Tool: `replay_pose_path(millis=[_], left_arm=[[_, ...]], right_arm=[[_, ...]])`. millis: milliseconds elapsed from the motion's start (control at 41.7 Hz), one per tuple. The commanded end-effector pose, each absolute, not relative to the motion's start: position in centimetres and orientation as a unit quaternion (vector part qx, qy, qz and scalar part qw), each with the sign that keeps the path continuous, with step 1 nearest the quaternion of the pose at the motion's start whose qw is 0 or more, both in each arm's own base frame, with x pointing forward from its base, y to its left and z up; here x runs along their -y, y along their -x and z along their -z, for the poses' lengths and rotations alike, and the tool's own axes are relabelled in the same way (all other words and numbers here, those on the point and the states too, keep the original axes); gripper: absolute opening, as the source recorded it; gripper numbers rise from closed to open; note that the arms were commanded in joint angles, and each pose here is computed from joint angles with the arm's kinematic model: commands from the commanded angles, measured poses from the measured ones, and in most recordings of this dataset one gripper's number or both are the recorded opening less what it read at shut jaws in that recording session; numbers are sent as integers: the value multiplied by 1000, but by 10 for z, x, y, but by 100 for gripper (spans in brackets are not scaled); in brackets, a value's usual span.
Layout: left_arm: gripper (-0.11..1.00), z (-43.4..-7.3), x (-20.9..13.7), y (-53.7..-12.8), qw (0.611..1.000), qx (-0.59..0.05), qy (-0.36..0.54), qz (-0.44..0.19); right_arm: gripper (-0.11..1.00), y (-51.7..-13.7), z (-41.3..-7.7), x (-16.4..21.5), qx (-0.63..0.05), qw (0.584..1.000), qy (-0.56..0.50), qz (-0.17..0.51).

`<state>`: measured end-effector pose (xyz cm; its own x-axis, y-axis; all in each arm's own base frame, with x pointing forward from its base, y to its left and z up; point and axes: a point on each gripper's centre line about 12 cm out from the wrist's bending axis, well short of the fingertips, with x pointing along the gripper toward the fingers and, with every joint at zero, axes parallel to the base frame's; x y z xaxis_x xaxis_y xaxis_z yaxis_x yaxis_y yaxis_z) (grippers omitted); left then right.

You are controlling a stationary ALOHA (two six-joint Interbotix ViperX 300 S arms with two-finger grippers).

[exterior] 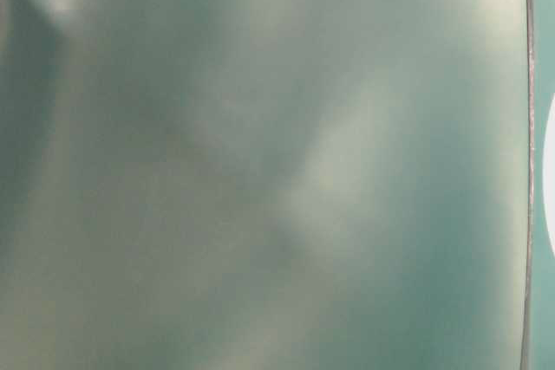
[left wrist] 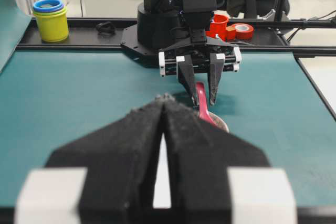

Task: Scoop the yellow hexagonal prism block from the bowl with a spoon using the right arm.
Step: 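Close the right gripper on the red spoon handle, then lift the spoon with the right gripper and carry it over the bowl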

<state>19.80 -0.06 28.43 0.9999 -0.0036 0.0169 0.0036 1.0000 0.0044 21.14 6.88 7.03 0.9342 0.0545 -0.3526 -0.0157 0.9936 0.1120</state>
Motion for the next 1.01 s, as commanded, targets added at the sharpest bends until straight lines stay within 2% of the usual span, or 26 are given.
replay_pose_path(millis=[0,192,551,983], left_arm=[[1,-288,1,-201,1000,12,-3,3],[1,-287,1,-201,1000,9,-3,3],[1,-285,1,-201,1000,2,-3,2],[1,-274,0,-200,999,-49,-1,1]], right_arm=[[39,-213,-74,-70,-171,983,-57,-19],[24,-215,-74,-68,-169,984,-58,-14],[24,-222,-83,-64,-149,987,-68,-1],[24,-229,-121,-63,-124,991,-52,-13]])
